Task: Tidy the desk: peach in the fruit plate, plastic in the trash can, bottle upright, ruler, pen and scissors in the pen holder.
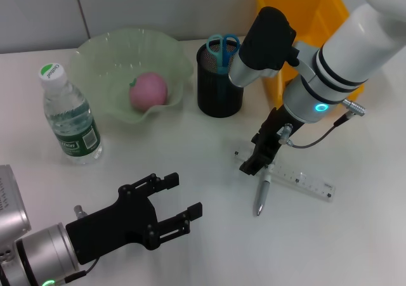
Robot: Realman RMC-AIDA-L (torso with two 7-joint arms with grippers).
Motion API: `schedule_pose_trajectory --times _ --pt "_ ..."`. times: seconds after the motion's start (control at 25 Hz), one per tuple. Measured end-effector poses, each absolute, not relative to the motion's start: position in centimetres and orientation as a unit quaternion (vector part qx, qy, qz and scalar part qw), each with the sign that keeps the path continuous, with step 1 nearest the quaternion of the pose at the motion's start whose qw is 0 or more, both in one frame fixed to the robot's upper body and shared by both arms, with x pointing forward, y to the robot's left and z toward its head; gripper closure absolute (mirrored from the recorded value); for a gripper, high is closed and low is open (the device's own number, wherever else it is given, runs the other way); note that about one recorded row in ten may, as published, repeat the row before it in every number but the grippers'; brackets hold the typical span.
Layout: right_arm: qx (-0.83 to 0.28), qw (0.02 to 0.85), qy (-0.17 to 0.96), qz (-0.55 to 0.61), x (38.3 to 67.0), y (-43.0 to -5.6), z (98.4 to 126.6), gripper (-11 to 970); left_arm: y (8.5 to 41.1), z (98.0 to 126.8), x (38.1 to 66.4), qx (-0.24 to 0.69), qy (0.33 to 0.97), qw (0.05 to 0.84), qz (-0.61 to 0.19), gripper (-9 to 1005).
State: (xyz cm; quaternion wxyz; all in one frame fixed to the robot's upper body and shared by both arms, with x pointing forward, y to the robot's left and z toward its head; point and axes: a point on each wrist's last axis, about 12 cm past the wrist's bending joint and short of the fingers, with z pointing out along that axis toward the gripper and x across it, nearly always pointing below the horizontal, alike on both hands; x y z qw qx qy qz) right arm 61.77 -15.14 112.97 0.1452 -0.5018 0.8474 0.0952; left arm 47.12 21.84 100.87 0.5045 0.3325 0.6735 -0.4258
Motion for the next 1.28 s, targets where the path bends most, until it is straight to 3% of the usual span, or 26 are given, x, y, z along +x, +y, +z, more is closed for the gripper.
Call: schedule_pose_trajectory --times 1.04,1.28 --pt "-0.526 0.143 0.835 0.081 61.5 -14.0 112.2 275 21.8 100.9 46.9 0.330 0.672 0.506 -0.429 241" --pt "-0.522 0.145 0.837 0.080 61.6 -14.1 112.1 324 21.8 100.9 46.9 0.329 0.672 0.506 -0.429 241"
